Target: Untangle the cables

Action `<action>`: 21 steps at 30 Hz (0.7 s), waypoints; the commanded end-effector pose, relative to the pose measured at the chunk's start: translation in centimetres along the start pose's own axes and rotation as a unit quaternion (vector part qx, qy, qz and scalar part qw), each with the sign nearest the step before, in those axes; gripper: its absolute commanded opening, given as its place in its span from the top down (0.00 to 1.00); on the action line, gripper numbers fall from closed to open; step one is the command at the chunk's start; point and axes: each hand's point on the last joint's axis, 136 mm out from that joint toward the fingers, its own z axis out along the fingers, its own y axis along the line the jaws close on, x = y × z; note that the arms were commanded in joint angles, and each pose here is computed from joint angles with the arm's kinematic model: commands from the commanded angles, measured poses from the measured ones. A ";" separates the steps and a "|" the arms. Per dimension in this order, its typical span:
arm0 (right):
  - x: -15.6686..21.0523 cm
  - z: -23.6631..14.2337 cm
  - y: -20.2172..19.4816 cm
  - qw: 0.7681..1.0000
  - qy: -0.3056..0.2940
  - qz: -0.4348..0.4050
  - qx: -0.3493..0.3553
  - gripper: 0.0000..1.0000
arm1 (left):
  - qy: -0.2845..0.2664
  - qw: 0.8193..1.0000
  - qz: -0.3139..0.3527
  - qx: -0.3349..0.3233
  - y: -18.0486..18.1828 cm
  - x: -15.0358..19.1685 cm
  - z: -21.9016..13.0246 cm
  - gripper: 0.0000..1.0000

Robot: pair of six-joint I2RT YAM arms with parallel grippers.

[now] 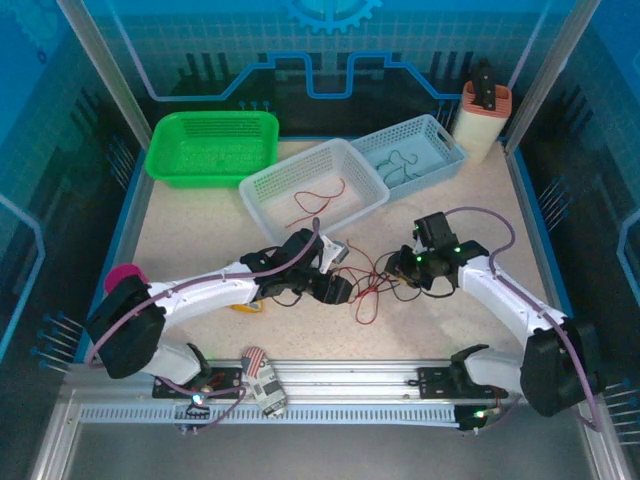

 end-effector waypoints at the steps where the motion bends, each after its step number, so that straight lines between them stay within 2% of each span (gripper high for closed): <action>1: -0.4 0.4 -0.2 1.000 -0.010 -0.004 0.012 0.78 | -0.006 1.000 0.018 0.000 -0.2 -0.2 0.0 0.46; 7: -0.4 -0.5 -0.1 1.000 -0.013 -0.013 0.016 1.00 | -0.021 0.999 0.029 0.008 -0.6 -1.0 0.2 0.46; 11: -0.4 -2.2 1.1 0.999 -0.024 -0.031 0.003 1.00 | -0.035 0.998 0.049 0.014 -1.0 -1.9 0.3 0.46; 15: -0.2 -4.2 2.2 0.997 -0.037 -0.063 -0.004 1.00 | -0.049 0.996 0.069 0.020 -1.6 -2.9 0.2 0.41; 21: -0.9 -7.4 3.3 0.993 -0.073 -0.089 -0.004 1.00 | -0.046 0.997 0.063 0.028 -2.0 -3.3 0.6 0.36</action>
